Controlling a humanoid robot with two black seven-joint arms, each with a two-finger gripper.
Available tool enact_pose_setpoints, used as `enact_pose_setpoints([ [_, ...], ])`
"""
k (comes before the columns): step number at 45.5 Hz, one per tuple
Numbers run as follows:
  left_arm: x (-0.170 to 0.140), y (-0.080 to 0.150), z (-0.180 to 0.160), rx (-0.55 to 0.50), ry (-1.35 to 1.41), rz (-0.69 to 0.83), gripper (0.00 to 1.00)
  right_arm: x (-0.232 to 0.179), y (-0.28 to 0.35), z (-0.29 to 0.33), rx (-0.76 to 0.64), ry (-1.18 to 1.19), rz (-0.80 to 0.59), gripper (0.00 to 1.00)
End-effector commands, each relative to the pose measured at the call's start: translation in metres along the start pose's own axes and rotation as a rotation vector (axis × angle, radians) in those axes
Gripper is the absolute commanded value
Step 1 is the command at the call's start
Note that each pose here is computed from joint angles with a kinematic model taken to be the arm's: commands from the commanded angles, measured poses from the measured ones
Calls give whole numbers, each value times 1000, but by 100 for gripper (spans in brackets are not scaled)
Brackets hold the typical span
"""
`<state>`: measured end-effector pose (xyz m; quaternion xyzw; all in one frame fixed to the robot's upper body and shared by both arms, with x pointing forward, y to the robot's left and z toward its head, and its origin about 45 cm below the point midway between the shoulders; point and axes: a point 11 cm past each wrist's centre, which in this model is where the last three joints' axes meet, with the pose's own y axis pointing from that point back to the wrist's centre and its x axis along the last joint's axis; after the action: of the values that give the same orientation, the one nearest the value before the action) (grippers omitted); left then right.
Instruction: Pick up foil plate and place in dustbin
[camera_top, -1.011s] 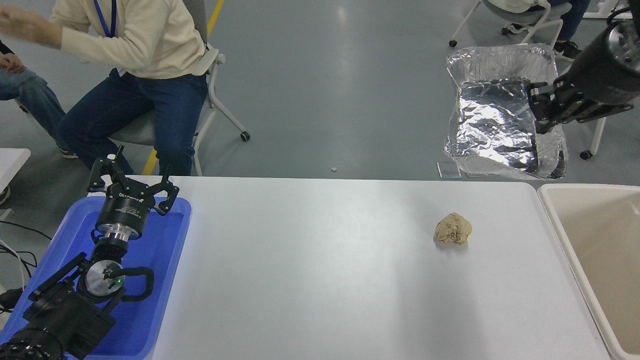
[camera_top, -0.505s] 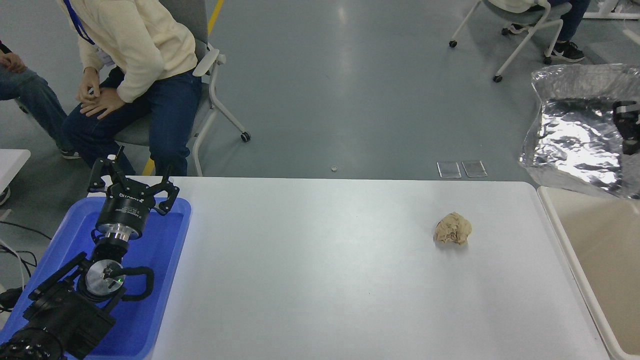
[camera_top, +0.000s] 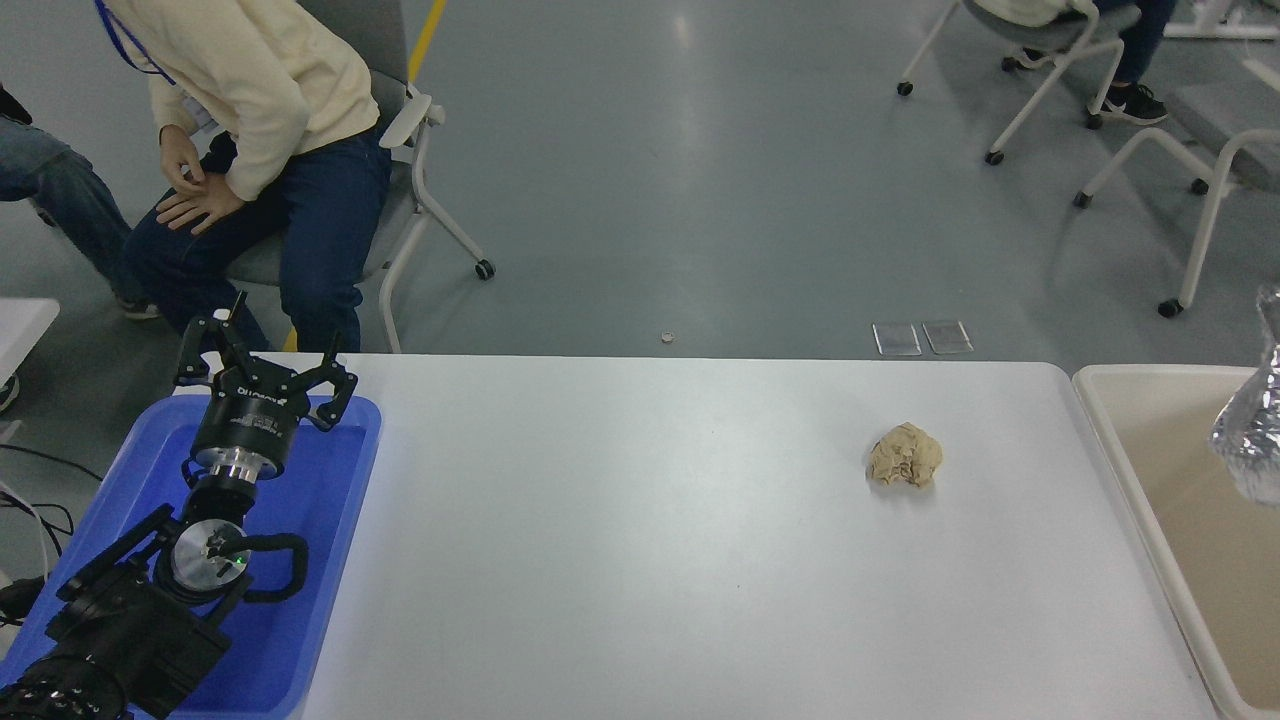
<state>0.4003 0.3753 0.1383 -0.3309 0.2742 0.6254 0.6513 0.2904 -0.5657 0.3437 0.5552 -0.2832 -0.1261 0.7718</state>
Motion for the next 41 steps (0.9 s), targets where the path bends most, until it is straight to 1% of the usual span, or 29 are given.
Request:
enact_pose_setpoints([
  [1,0,0,0,1,0,1,100,-4,-64,23,-29,-68,99,0],
  [9,0,0,0,-1,0,-1,100,-6,-109,30,-48,-106,239,0],
  [17,0,0,0,1,0,1,100,-2,-130,43,-78,-141,382,0],
  [27,0,0,0,1,0,1,100,-6,-156,66,-132,-180,441,0],
  [41,0,0,0,-1,0,-1,100,-14,-189,65,-140,-252,520,0],
])
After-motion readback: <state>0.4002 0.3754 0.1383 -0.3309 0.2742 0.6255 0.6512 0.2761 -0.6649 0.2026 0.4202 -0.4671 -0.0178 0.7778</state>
